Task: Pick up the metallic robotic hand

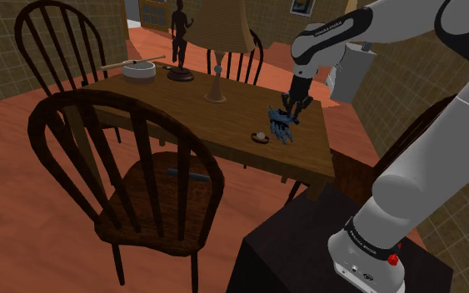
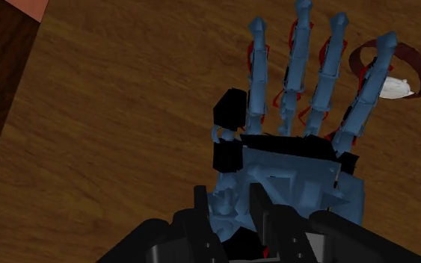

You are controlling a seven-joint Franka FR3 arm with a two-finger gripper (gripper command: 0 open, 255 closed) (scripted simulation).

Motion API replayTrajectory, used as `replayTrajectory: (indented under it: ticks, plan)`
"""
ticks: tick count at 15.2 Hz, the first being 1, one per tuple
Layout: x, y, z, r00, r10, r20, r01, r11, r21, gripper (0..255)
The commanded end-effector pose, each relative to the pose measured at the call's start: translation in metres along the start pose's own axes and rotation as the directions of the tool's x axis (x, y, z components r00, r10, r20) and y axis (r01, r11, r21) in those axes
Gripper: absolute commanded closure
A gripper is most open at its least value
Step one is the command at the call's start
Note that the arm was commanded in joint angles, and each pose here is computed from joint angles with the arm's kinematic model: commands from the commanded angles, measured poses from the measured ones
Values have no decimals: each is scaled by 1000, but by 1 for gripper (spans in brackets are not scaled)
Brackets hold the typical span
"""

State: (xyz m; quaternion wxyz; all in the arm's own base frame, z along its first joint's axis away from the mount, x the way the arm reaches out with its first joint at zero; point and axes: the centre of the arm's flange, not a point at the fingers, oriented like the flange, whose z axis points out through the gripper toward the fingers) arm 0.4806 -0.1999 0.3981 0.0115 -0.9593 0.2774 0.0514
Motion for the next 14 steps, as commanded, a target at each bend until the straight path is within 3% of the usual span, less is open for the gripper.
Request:
replayTrajectory:
  ticks: [1,14]
  plan:
    - [-1,-1,-10,1000,0,0,0,1000,0,255]
    - [-7,-1,-69,1000,0,0,0,1000,0,255]
